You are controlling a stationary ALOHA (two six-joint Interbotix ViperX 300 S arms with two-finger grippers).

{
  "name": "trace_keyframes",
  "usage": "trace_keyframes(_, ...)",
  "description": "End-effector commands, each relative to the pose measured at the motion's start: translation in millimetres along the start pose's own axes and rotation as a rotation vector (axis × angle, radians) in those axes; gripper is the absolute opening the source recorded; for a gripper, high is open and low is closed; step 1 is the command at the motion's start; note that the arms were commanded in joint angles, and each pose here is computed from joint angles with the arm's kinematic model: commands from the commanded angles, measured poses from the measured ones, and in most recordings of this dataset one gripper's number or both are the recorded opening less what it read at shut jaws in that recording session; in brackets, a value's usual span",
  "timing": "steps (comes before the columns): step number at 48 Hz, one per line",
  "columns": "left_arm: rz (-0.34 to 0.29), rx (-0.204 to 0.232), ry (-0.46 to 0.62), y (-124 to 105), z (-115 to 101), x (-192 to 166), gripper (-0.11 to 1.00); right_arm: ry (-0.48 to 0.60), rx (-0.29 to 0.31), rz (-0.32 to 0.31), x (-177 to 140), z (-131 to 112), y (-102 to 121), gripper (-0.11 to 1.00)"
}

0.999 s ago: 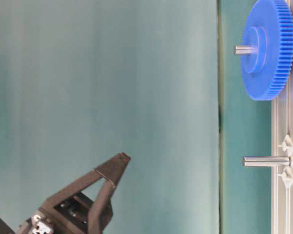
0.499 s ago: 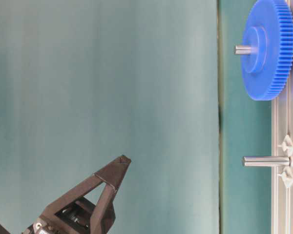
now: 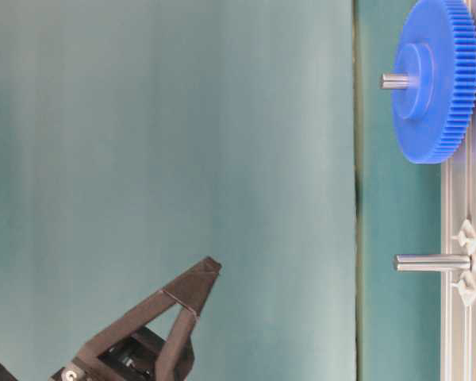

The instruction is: Find the location of the shaft and insert the large gear.

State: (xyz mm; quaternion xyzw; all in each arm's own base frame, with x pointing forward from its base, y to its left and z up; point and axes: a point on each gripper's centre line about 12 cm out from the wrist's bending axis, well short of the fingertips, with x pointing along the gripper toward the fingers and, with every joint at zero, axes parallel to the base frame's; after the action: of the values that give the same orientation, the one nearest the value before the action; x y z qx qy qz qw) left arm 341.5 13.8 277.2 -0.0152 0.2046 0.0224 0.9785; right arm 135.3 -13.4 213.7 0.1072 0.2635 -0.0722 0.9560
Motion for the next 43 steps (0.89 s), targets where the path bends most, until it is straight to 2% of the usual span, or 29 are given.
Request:
trace_keyframes(1, -0.007, 0.002, -0.035, -2.3, 9.1, -4.9, 0.83, -0.018, 0.01, 0.003, -1.0, 5.6, 0.9, 0.06)
trace_keyframes(43, -0.008, 0.003, -0.04, -2.8, 7.0, -6.8, 0.82, -0.029, 0.011, 0.005, -1.4, 4.4, 0.7, 0.06)
